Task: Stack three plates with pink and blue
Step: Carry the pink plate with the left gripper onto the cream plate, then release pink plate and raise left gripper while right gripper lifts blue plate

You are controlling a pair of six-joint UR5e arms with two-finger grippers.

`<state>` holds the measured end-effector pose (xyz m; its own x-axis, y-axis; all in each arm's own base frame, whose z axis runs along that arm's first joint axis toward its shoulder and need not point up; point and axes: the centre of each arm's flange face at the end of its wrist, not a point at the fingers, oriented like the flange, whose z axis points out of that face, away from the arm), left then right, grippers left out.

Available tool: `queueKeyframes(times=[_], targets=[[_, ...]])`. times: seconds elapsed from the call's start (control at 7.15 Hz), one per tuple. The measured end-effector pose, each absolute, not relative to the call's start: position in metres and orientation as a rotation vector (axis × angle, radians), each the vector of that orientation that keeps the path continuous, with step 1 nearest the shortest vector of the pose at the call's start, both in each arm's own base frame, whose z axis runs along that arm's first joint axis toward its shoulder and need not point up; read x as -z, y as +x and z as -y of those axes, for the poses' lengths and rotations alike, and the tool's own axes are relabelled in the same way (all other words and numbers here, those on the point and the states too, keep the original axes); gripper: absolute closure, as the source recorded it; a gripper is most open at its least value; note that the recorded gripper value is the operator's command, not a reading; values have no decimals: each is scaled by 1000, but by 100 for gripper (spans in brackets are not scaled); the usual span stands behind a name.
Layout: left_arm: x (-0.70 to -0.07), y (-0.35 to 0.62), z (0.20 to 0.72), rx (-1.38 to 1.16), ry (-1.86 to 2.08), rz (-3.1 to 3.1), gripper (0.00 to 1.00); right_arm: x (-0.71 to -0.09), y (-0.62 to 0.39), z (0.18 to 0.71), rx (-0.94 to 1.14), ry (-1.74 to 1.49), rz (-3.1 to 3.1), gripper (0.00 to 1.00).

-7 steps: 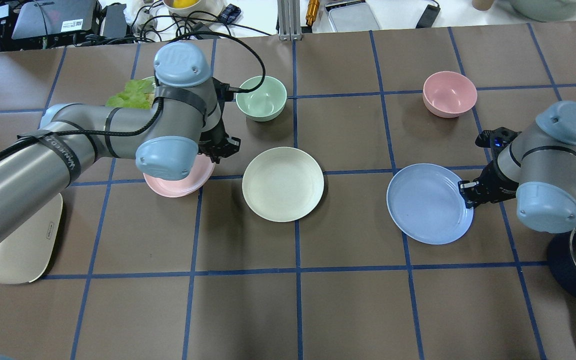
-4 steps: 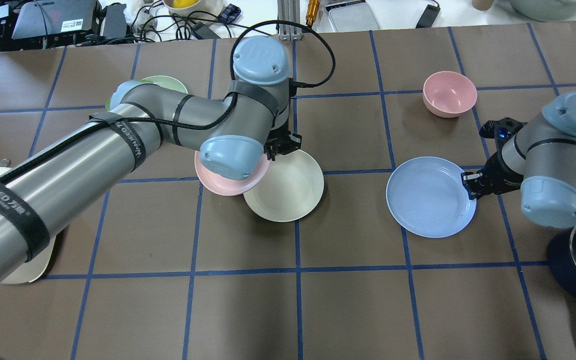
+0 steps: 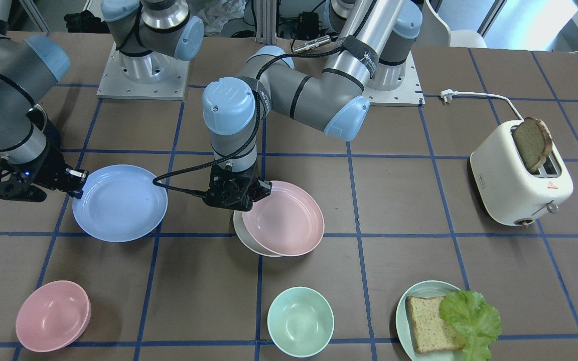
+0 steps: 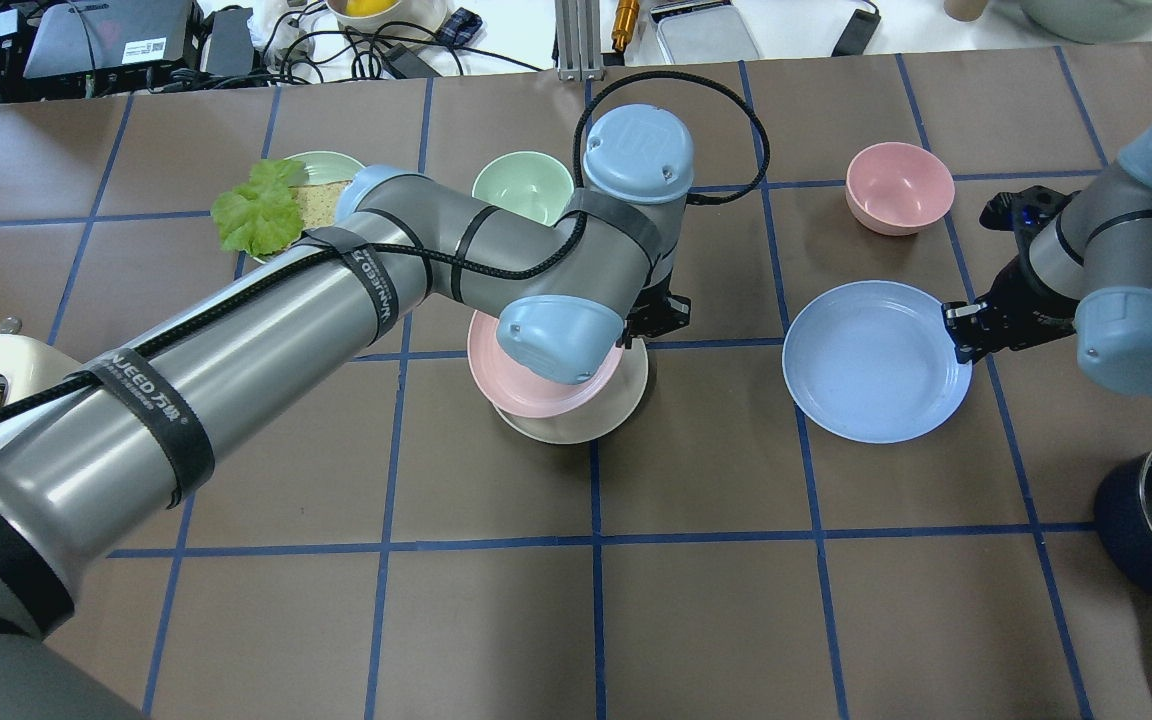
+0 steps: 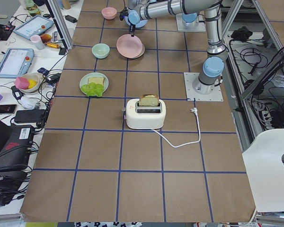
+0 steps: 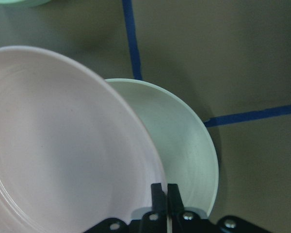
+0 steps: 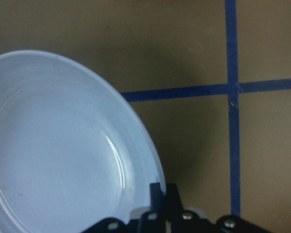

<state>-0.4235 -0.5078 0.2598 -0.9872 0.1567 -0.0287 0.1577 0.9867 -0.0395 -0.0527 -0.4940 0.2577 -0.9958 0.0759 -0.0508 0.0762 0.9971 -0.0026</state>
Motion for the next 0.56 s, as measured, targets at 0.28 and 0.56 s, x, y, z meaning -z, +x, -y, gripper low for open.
queueKeyframes(times=[0.28,0.56], targets=[[-249,-431,506,48,258,-3099,0,-274,-57,505,3,130,-3087,100],[-251,-430,509,66,256,-3104,0,-286,-52,513,11,151,-3088,100]])
